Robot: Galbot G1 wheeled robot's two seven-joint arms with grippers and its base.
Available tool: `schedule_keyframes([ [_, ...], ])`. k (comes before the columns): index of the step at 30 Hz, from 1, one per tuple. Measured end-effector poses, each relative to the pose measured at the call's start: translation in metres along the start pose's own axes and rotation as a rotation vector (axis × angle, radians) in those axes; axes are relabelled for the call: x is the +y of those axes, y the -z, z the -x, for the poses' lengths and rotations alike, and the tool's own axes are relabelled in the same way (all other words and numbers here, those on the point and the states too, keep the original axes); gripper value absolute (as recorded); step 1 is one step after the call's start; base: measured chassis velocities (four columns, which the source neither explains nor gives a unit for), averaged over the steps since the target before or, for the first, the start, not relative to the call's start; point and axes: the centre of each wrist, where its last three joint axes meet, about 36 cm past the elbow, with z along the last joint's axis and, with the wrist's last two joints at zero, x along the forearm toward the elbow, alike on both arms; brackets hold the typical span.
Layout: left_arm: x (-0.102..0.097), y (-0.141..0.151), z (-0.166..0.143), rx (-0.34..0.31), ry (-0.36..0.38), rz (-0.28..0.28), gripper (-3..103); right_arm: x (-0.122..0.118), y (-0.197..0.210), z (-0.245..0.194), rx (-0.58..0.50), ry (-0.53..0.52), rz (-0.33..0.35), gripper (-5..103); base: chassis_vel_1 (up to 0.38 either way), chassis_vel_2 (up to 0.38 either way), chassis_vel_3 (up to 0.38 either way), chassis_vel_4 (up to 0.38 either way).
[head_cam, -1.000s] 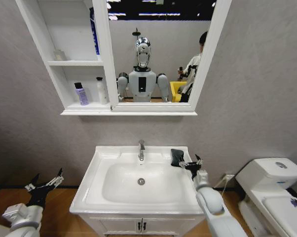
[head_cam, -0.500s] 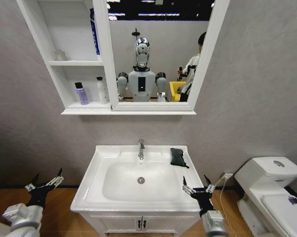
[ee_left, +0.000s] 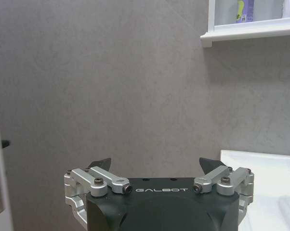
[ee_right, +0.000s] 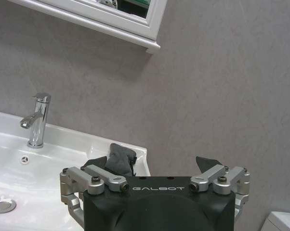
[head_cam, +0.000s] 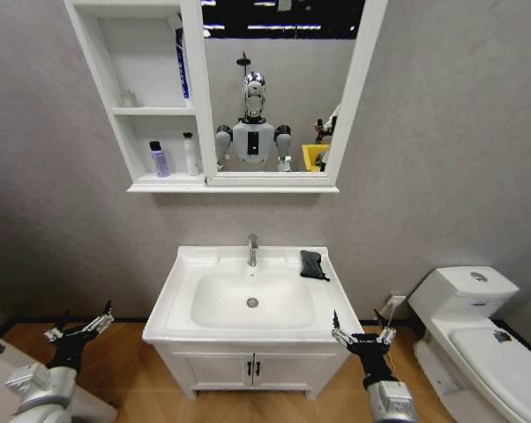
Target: Move facial cleanser and shampoo from washbasin to cabinet, then wipe washbasin with towel.
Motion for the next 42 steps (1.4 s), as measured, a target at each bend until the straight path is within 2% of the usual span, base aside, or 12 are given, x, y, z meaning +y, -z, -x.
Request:
schedule_keyframes([
  [8,0.000,0.000,0.000,0.000,0.000,0.000,100,0.004,-0.014,0.000,0.014,0.023,0.009,100,0.362,-0.351,-0.344,0.353],
  [20,0.000,0.000,0.000,0.000,0.000,0.000,100,0.003,-0.009,-0.004,0.013,0.058,-0.004,100,0.361,-0.362,-0.350,0.349],
  [29,0.000,0.000,0.000,0.000,0.000,0.000,100,0.005,-0.006,-0.015,0.030,0.146,-0.023,100,0.328,-0.325,-0.313,0.317],
  [42,0.000,0.000,0.000,0.000,0.000,0.000,100,0.005,-0.009,-0.010,0.014,0.119,-0.038,100,-0.008,-0.012,-0.027,0.022],
])
